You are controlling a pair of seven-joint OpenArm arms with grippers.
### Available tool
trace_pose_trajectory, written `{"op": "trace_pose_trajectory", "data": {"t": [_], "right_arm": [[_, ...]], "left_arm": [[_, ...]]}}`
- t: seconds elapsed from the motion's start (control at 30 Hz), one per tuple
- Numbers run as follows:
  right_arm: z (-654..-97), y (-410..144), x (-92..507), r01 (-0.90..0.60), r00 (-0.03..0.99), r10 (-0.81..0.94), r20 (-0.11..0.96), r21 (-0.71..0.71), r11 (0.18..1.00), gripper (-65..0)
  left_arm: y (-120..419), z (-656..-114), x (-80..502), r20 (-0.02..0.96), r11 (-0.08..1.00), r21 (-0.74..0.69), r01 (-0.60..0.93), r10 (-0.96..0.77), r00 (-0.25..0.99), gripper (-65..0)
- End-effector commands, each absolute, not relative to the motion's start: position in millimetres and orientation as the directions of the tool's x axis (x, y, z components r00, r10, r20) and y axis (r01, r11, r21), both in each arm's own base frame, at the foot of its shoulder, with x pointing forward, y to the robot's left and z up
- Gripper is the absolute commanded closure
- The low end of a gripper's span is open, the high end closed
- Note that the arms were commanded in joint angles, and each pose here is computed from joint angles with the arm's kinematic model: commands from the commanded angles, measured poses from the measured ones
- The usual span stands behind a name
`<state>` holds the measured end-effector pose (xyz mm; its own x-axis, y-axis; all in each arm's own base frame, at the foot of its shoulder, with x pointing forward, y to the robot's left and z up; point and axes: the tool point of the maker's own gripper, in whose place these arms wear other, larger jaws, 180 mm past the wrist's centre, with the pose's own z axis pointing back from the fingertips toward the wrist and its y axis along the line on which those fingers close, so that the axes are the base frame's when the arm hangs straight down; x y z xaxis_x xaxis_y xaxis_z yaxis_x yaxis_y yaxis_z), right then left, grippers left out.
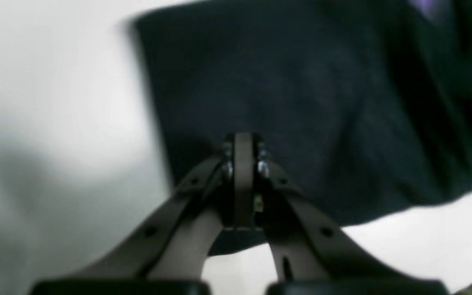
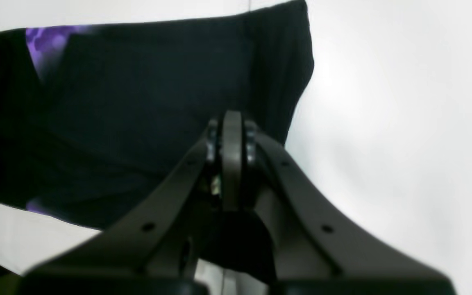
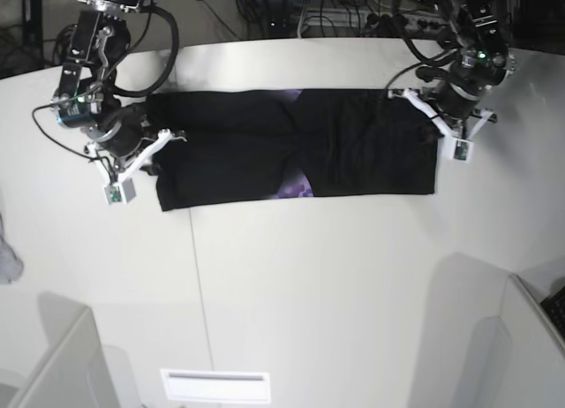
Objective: Fold the T-shirt properly
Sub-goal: 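Release the folded end and raise the left gripper away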
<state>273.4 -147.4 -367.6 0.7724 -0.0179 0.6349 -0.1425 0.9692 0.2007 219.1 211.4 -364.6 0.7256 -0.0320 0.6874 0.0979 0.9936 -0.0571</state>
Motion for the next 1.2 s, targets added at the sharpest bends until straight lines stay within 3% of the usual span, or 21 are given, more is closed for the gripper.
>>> {"op": "trace_pose_trajectory", "data": {"t": [0.0,0.13,0.2,0.33,0.53,0.87,1.17], "right_arm": [[-355,-156,283,-0.136,0.745,-0.027,0.666,0.19,0.972,-6.2],[-347,-173,285,-0.049,0.741,-0.14,0.657,0.261,0.964,-41.4],[-344,-179,287,-0.027,0.731,-0.191,0.655,0.307,0.951,-48.3],[-360,-187,287,0.004,0.779,-0.249,0.576,0.392,0.92,-45.3],[-388,-190,284,0.068,0.81,-0.354,0.467,0.525,0.849,-45.3],[-415,-186,271,0.115,0.851,-0.372,0.371,0.56,0.821,-45.3],[-431,-142,251,0.027,0.916,-0.247,0.315,0.567,0.823,-45.3]], "left_arm": [[238,-351,218,0.719,0.998,-0.035,0.048,-0.009,0.695,0.0],[310,-326,201,0.759,0.993,-0.031,-0.113,0.098,0.644,0.0],[337,-319,194,0.768,0.985,-0.018,-0.169,0.121,0.629,0.0],[373,-319,177,0.758,0.98,0.023,-0.197,0.111,0.642,0.0],[379,-339,161,0.723,0.985,0.011,-0.171,0.11,0.682,0.0],[372,-353,168,0.713,0.987,0.091,-0.129,0.026,0.7,0.0],[362,-361,184,0.718,0.992,0.053,-0.113,0.041,0.694,0.0]]}}
